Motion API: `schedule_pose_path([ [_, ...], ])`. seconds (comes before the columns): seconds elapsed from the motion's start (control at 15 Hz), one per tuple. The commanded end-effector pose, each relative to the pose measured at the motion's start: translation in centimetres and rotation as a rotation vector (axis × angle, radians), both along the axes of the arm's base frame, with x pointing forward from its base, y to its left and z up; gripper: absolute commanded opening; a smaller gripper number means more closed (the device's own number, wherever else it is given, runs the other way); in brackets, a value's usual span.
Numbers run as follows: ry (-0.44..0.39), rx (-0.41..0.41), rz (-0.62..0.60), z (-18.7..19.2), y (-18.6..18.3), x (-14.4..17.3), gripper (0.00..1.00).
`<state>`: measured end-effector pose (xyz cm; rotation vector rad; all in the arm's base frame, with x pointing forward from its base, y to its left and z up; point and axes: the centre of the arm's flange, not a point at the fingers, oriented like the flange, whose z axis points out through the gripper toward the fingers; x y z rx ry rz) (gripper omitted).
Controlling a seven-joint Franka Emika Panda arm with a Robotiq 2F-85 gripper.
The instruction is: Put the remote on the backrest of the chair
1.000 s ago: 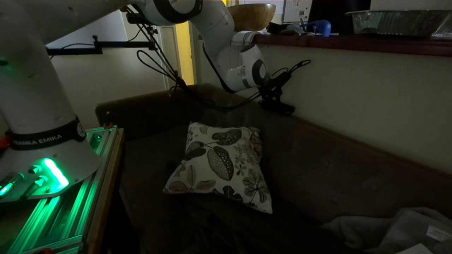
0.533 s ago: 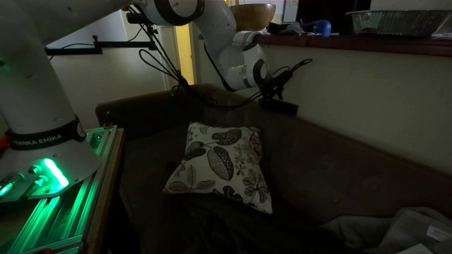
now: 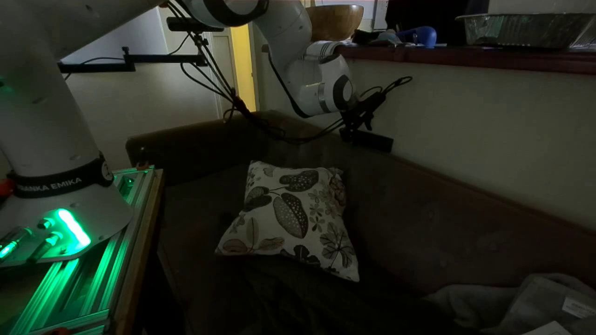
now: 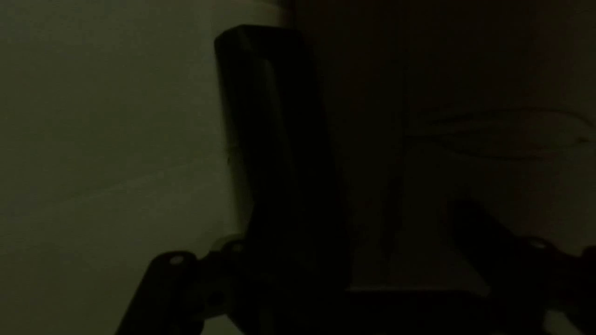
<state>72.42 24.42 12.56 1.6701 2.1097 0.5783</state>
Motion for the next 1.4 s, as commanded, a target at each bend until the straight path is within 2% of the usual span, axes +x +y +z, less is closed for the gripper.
schedule_pose_path([
  [0.0,0.037,-0.014,-0.010,2.3,-0.9,-2.7,1.00],
  [0.4,0.059,-0.008,0.000,4.4,-1.2,-4.8,1.00],
  [0.6,0.149,-0.032,-0.020,5.0,-3.0,-8.0,1.00],
  [0.73,0.209,-0.005,-0.020,5.0,-4.9,-11.3,1.00],
  [0.87,0.236,0.084,-0.132,4.4,-6.8,-13.3,1.00],
  [1.33,0.282,0.241,-0.485,4.2,-16.3,-20.1,1.00],
])
